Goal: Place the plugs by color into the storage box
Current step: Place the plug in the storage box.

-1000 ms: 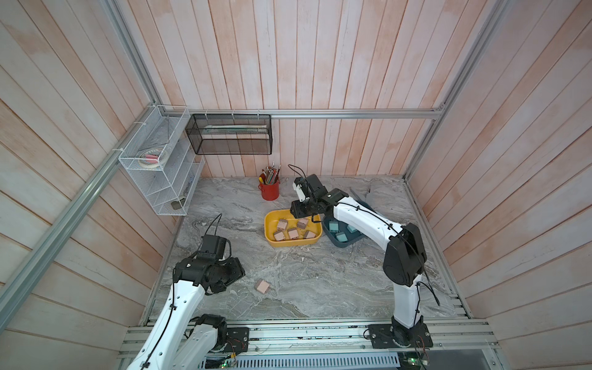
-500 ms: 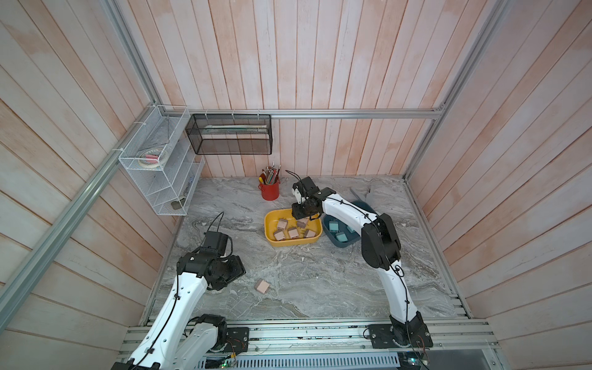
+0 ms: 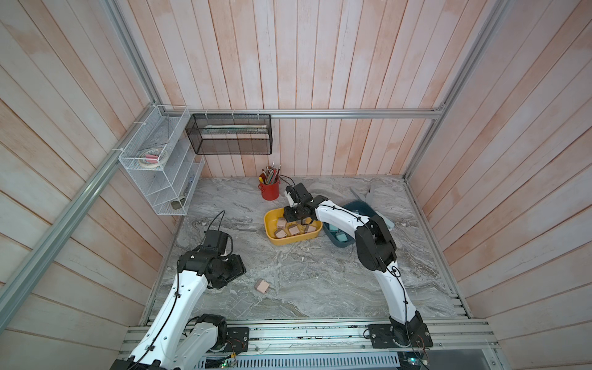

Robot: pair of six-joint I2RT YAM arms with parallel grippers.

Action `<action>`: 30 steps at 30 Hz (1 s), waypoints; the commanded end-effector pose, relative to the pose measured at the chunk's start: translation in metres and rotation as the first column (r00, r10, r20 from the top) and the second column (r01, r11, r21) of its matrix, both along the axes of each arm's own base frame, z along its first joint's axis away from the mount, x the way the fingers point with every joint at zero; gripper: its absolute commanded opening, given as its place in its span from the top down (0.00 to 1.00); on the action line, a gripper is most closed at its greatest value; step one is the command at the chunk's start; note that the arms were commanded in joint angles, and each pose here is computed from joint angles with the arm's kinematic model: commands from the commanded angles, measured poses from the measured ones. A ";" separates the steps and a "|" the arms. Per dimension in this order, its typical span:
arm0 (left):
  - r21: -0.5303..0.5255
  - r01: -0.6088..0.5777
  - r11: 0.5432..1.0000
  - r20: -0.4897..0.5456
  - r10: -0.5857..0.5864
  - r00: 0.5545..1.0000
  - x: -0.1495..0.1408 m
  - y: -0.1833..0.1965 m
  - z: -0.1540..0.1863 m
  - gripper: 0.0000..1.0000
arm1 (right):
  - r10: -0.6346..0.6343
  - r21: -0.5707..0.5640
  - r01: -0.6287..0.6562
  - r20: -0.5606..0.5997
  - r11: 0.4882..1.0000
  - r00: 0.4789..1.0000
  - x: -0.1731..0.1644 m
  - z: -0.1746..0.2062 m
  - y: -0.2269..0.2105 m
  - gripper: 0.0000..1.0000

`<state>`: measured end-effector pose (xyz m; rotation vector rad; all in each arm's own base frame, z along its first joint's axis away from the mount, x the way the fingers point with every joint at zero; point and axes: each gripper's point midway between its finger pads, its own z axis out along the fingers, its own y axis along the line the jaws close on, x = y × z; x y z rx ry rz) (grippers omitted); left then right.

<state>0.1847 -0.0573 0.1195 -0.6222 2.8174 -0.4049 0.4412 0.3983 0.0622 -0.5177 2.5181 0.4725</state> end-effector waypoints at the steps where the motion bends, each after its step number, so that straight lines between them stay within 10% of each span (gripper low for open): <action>1: -0.004 0.019 1.000 0.039 -0.019 0.999 0.003 -0.001 0.011 0.33 | -0.052 -0.034 0.051 -0.028 0.998 0.998 -0.007 -0.022 -0.011 0.63; 11: -0.010 0.033 0.999 0.046 -0.033 0.998 -0.001 -0.002 0.013 0.33 | -0.099 -0.054 0.098 -0.019 0.994 0.995 -0.020 -0.025 -0.025 0.51; 20: -0.016 0.038 0.999 0.094 -0.036 0.995 0.008 -0.003 0.027 0.33 | -0.055 -0.077 0.063 0.103 0.995 0.993 -0.034 0.065 -0.009 0.23; 30: -0.005 -0.022 1.000 0.112 0.023 0.993 0.012 0.010 0.047 0.33 | 0.085 -0.051 -0.085 0.003 0.995 0.996 -0.158 0.086 0.038 0.18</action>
